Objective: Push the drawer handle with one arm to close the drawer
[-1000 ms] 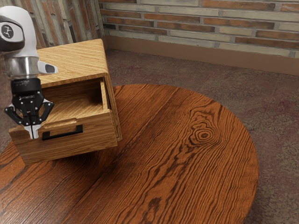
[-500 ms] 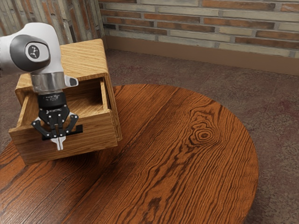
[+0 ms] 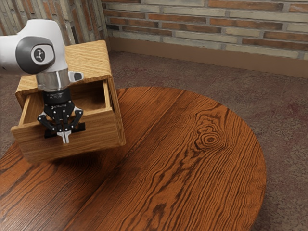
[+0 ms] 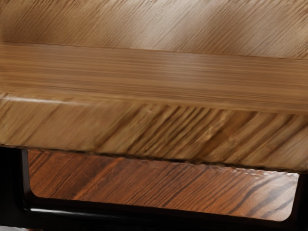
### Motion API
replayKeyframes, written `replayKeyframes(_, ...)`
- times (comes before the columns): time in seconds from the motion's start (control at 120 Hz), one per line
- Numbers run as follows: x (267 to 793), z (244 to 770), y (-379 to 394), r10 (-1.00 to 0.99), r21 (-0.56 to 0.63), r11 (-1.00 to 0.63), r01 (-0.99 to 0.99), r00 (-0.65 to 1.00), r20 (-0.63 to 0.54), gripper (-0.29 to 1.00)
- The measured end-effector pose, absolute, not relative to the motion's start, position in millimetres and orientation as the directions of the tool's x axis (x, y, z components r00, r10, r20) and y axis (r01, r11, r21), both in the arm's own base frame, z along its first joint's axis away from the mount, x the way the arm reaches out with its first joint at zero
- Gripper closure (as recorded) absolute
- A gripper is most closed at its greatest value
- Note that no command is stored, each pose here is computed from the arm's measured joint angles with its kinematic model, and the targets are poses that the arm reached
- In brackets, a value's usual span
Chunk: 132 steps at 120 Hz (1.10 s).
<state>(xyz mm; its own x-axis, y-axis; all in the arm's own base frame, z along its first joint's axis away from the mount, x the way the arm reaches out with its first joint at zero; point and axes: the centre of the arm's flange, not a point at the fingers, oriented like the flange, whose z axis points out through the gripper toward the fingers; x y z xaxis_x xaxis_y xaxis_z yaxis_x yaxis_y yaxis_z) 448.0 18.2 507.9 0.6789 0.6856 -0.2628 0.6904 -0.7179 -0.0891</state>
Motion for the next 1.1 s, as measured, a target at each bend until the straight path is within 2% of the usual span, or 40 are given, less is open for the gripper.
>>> replayKeyframes(0.6,540.3,501.3,106.7,0.651,-0.029,-0.745,0.667,0.717,-0.248,0.79)
replayKeyframes(0.783,559.7,496.0,164.9,0.681,-0.033,-0.72,0.693,0.696,-0.226,0.79)
replayKeyframes(0.9,578.5,501.6,140.6,0.629,-0.013,-0.767,0.641,0.749,-0.21,0.74)
replayKeyframes(1.008,565.7,528.5,151.2,0.639,-0.008,-0.763,0.646,0.752,-0.165,0.77)
replayKeyframes(1.1,507.0,594.4,139.4,0.654,-0.011,-0.755,0.655,0.752,-0.085,0.78)
